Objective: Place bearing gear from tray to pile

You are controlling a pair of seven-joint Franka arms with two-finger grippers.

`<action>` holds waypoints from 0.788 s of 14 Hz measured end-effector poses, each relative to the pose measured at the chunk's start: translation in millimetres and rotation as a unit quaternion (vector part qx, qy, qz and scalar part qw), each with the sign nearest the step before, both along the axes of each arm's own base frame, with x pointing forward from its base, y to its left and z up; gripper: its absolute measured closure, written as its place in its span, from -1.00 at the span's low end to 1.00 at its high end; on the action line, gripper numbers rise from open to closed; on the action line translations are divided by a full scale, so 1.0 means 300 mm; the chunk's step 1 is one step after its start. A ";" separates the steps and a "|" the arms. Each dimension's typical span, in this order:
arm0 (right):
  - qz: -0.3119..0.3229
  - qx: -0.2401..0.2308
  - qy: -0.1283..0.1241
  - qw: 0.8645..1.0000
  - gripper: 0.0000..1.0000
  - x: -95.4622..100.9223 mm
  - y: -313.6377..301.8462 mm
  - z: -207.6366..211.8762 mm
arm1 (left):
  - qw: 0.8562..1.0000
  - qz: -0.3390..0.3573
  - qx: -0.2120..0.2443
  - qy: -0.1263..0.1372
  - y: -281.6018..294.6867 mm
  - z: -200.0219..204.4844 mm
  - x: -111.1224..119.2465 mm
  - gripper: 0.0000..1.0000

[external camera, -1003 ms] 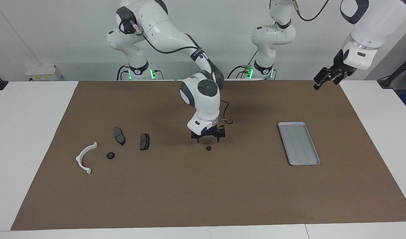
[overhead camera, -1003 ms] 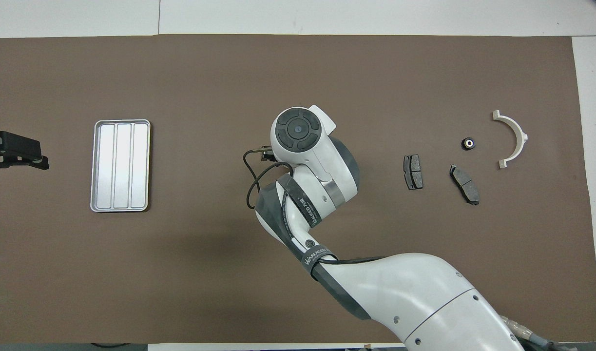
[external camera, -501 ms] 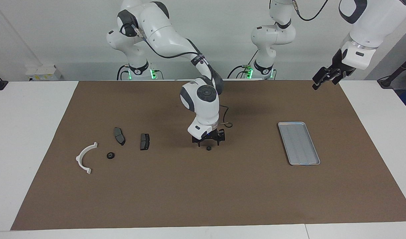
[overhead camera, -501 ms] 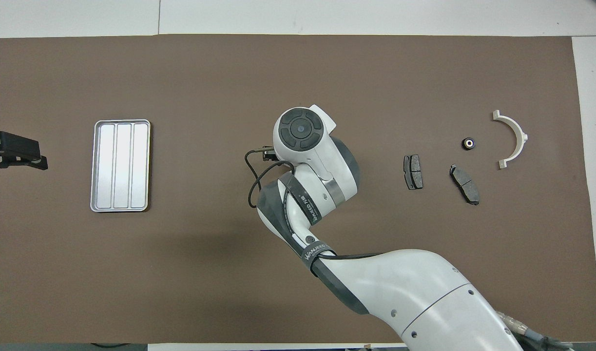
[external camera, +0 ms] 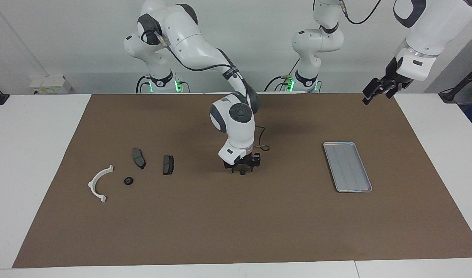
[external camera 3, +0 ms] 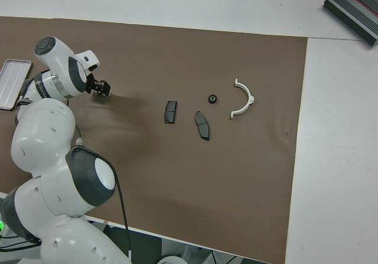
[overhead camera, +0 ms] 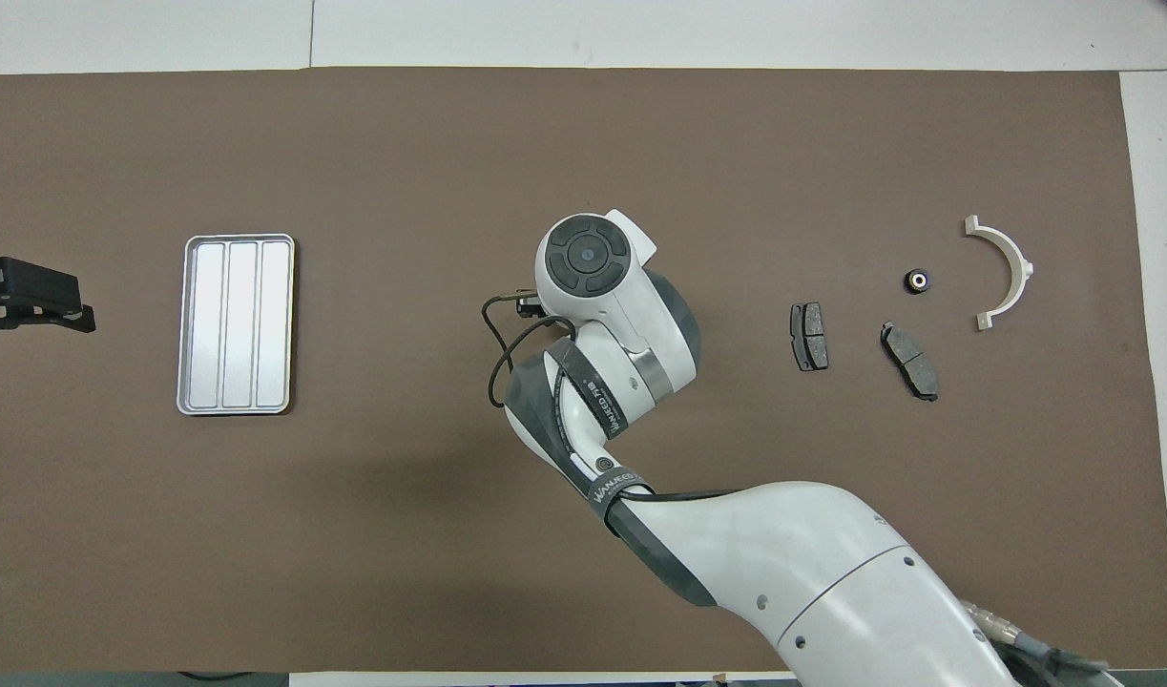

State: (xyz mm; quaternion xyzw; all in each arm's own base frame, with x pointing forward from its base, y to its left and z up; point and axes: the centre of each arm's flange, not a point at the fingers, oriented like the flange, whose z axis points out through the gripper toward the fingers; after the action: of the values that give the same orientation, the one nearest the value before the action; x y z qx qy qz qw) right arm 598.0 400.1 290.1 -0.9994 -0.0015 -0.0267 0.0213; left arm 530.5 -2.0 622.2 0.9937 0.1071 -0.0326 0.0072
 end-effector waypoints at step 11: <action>-0.001 -0.001 0.000 1.000 0.53 0.005 -0.008 -0.001 | 1.000 0.000 0.000 0.000 0.000 0.000 0.000 -1.00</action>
State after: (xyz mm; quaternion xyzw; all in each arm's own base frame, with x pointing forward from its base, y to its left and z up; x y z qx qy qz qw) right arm 599.5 397.8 289.6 -0.9994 0.0000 -0.0268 0.0201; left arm 530.5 -2.0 622.2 0.9937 0.1071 -0.0326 0.0072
